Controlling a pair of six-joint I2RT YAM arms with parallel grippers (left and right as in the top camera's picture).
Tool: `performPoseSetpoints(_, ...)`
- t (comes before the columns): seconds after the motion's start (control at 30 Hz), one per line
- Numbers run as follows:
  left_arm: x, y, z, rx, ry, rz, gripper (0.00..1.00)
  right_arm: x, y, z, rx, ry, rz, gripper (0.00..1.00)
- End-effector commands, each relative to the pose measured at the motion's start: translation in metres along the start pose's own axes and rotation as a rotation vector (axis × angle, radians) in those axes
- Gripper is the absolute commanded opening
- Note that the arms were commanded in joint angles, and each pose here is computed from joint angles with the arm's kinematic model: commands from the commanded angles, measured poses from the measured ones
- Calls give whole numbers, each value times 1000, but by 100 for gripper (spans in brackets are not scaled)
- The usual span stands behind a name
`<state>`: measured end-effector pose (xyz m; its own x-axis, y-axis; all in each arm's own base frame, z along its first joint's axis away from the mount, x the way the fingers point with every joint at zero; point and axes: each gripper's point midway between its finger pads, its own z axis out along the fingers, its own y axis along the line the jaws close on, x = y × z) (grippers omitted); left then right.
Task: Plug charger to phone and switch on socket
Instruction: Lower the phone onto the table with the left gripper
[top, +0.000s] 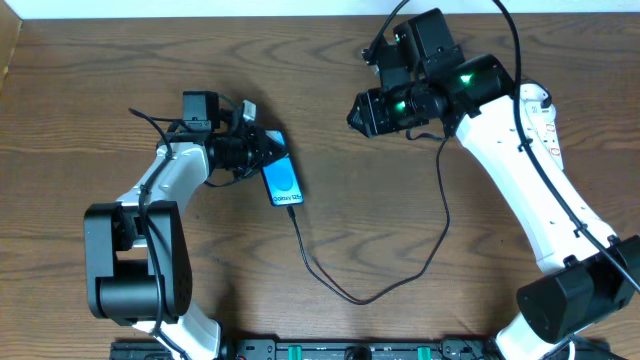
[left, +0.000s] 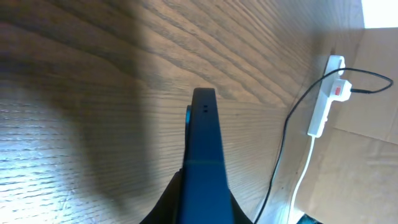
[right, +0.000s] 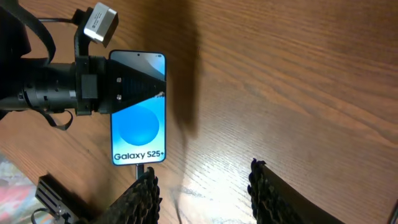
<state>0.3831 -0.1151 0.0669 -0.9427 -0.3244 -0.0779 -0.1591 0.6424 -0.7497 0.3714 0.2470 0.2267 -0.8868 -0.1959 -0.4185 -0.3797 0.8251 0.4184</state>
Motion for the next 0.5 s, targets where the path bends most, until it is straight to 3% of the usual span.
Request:
performPoseSetpoints(0.0, 5, 4, 13, -11, 27, -22, 7, -2, 9, -11, 12, -30, -40, 46)
performPoseSetpoints(0.37, 9, 24, 34, -33, 65, -70, 8, 5, 6, -7, 20, -4, -34, 46)
performPoseSetpoints(0.47, 15, 44, 39, -113, 76, -104, 8, 6, 6, -7, 21, 0, -33, 46)
